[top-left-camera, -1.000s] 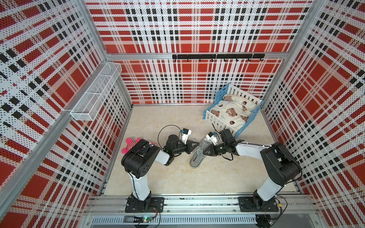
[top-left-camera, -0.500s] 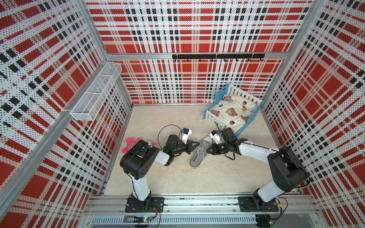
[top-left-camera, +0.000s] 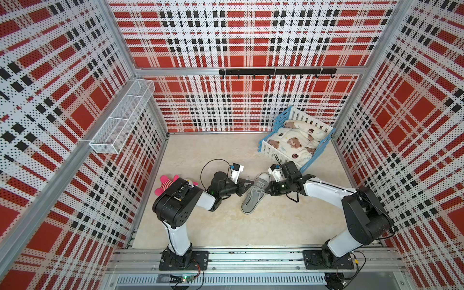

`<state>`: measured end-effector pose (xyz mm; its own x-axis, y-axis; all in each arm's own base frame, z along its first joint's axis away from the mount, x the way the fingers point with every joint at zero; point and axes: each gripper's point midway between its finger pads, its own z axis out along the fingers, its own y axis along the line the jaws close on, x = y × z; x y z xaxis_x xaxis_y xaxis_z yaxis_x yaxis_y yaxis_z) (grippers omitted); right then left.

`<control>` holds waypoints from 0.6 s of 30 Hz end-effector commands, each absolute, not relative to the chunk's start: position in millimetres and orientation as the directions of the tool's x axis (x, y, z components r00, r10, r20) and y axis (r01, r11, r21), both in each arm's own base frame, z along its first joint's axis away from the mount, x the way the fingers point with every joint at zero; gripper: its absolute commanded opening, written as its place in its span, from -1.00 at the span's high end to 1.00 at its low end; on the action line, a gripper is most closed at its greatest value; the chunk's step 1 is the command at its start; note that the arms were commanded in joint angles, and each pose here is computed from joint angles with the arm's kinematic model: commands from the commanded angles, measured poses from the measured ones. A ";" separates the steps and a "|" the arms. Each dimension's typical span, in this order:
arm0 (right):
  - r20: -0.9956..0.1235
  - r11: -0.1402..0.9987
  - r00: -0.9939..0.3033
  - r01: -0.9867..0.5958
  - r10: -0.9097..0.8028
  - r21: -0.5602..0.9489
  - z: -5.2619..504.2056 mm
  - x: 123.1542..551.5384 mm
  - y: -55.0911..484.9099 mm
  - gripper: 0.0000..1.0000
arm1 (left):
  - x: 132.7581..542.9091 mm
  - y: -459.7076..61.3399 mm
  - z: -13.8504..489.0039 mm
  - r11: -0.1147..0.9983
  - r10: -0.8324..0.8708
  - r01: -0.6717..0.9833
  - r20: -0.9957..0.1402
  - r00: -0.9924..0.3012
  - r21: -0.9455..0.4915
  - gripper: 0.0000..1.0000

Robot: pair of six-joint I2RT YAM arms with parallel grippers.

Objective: Tie the shoes
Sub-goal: Cross the shoelace on the shoe.

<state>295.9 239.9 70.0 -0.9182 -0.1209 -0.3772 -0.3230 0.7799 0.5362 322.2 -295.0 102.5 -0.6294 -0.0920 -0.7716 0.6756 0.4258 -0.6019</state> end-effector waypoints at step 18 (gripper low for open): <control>-0.363 0.828 -0.924 -0.295 -0.120 0.477 58.4 295.2 230.2 1.00 | 324.6 -289.5 107.8 0.450 -0.126 0.666 -0.781 -0.612 -0.595 1.00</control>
<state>298.8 232.7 65.0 -0.9192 -0.1105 -0.3781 -0.3024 0.8132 0.4973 323.4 -291.0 98.3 -0.6406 -0.1077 -0.7603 0.6501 0.4509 -0.6116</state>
